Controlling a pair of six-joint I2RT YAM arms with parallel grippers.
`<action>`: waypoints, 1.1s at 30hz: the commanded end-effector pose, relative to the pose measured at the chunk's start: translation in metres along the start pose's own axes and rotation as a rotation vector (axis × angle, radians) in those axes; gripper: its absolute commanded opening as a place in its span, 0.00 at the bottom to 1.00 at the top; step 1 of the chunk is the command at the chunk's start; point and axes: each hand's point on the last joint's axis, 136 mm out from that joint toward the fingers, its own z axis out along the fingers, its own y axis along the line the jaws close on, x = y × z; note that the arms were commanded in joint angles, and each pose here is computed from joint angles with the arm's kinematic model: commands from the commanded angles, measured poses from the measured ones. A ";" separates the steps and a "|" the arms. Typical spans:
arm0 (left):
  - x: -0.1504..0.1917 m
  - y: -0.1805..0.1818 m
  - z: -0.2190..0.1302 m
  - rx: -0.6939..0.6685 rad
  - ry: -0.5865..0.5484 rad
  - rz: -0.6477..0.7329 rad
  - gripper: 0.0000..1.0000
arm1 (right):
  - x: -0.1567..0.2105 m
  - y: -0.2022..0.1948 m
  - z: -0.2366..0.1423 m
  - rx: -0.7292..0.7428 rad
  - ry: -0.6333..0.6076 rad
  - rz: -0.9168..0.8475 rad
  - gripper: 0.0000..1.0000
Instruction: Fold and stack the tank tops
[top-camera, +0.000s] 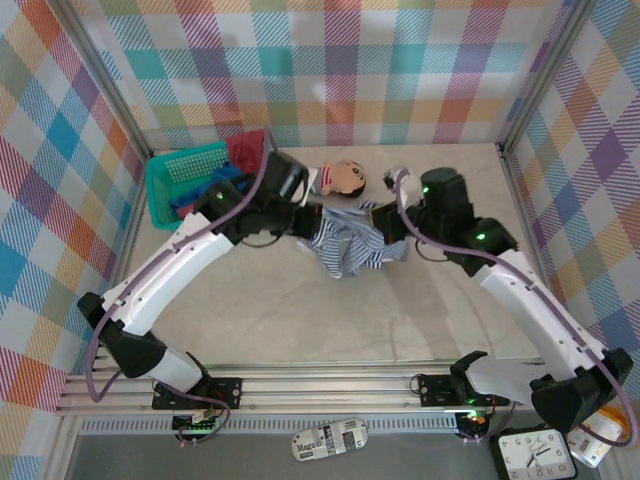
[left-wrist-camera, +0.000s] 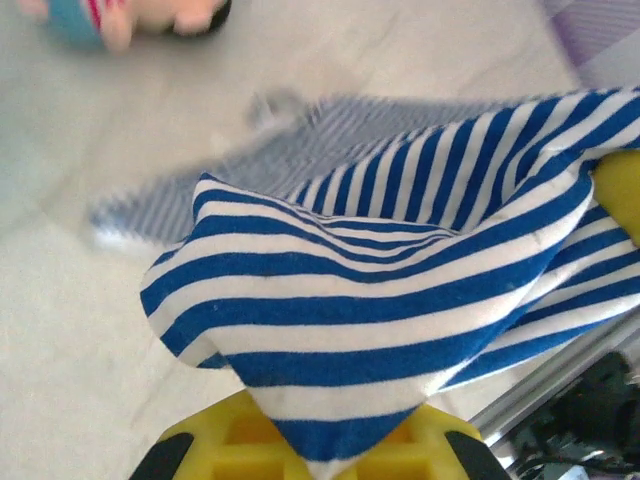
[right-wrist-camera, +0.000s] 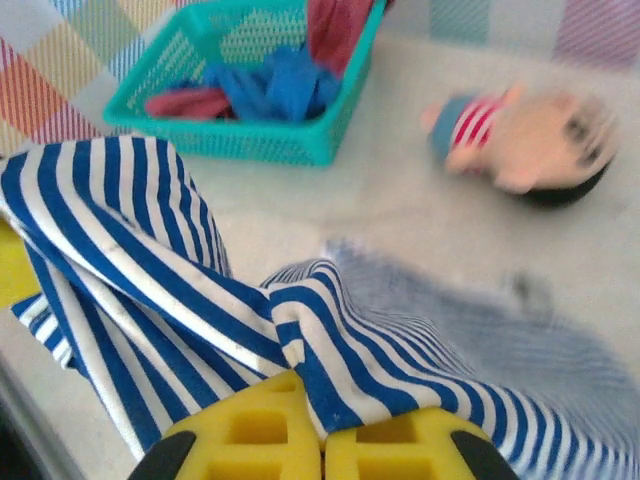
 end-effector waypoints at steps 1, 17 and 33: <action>-0.003 0.028 0.000 -0.131 0.089 0.090 0.00 | 0.014 -0.029 -0.029 0.174 0.131 -0.099 0.07; 0.128 0.084 0.151 -0.079 0.492 -0.071 0.00 | 0.140 -0.037 0.124 -0.056 0.423 0.074 0.12; 0.091 0.020 0.088 0.210 0.453 -0.217 0.00 | 0.136 -0.043 0.143 -0.065 0.382 0.000 0.25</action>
